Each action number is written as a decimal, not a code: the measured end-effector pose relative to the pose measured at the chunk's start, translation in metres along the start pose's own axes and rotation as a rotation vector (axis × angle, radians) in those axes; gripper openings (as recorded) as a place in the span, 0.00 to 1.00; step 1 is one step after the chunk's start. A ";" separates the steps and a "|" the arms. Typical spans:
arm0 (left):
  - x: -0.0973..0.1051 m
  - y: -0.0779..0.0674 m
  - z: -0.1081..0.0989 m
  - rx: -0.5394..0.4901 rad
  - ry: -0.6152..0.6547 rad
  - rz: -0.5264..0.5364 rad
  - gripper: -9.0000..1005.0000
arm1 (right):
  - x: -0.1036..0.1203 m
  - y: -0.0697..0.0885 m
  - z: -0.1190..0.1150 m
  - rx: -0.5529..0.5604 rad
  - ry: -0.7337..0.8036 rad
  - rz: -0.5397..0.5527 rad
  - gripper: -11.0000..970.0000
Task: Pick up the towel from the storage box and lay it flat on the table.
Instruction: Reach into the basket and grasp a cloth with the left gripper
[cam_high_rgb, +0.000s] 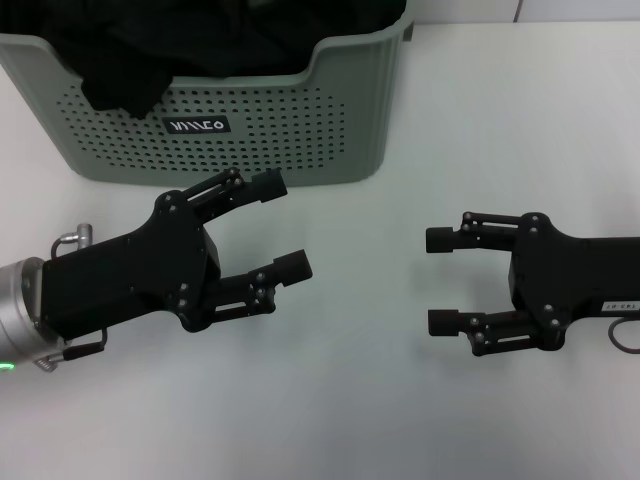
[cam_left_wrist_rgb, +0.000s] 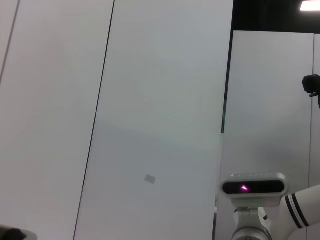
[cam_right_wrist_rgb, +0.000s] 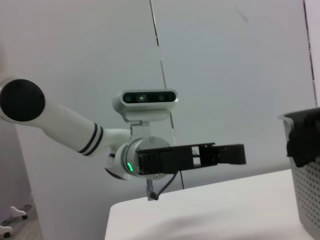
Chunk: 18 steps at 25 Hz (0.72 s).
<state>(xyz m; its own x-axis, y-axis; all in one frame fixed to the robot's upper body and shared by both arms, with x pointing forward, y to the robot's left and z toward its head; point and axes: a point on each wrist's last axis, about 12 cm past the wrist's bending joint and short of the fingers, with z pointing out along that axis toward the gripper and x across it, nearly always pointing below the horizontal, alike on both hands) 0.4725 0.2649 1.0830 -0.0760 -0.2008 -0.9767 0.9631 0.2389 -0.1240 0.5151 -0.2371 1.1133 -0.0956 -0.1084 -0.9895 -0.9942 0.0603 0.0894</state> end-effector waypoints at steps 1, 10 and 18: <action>0.000 0.000 0.000 0.000 0.000 0.000 0.83 | -0.001 0.000 0.000 -0.003 -0.002 -0.006 0.83; 0.000 0.000 -0.003 -0.008 0.008 -0.003 0.83 | -0.012 0.007 0.003 -0.072 -0.015 -0.157 0.83; -0.031 0.035 -0.010 -0.287 -0.214 0.085 0.82 | -0.008 0.007 -0.001 -0.029 -0.025 -0.150 0.83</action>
<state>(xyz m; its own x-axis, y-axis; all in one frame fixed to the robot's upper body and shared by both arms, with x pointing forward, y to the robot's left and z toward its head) 0.5064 0.2894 1.1072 0.0861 -0.3559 -0.9306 0.8499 0.5136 -0.1178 0.5091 -0.2370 1.1219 0.0547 -0.0896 -0.9945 -0.9983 0.0163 -0.0564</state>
